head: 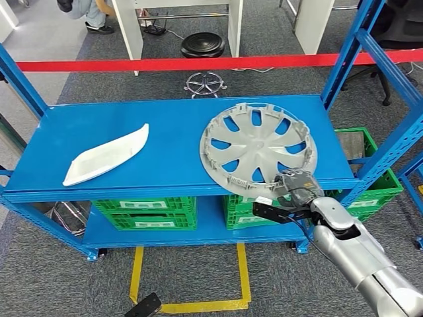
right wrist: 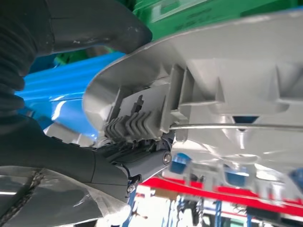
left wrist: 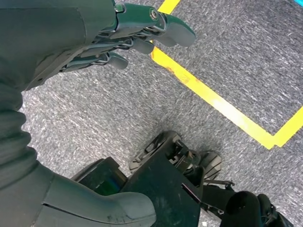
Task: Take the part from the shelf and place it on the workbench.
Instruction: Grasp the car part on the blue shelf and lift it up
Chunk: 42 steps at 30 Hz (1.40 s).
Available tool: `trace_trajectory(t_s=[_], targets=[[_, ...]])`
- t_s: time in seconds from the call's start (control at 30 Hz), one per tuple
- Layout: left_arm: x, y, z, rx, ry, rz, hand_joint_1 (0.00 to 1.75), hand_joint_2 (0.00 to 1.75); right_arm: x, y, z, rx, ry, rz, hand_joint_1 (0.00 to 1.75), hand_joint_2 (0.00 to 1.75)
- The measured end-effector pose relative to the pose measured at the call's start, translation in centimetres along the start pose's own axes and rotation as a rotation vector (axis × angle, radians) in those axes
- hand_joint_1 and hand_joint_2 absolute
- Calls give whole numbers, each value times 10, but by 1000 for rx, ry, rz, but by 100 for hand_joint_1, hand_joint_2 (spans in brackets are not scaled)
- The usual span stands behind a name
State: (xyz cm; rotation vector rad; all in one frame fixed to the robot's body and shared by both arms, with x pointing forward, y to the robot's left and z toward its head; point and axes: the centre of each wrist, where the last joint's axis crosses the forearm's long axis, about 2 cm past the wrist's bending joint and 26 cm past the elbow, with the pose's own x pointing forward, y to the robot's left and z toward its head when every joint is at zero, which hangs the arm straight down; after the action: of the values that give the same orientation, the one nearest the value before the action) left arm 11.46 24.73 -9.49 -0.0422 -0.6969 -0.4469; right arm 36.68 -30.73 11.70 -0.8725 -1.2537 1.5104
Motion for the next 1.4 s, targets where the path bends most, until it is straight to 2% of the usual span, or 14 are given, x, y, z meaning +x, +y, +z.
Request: trace_trajectory(t_s=[0.27, 0.6, 0.83, 1.07, 1.4], targets=[[0, 1, 0, 2, -2, 2, 0, 175, 3, 2, 0, -15, 10, 55, 175, 175], [-4, -1, 2, 21, 1, 86, 0, 175, 5, 3, 11, -96, 29, 211, 175, 175], [-8, 1, 4, 58, 1, 216, 0, 175, 28, -26, 28, -331, -76, 323, 175, 175], [-7, 2, 4, 119, -31, 264, 0, 175, 56, -50, 62, -570, -191, 325, 175, 175], [5, -4, 0, 182, -147, 345, 0, 175, 82, -41, 125, -856, -286, 214, 175, 175]])
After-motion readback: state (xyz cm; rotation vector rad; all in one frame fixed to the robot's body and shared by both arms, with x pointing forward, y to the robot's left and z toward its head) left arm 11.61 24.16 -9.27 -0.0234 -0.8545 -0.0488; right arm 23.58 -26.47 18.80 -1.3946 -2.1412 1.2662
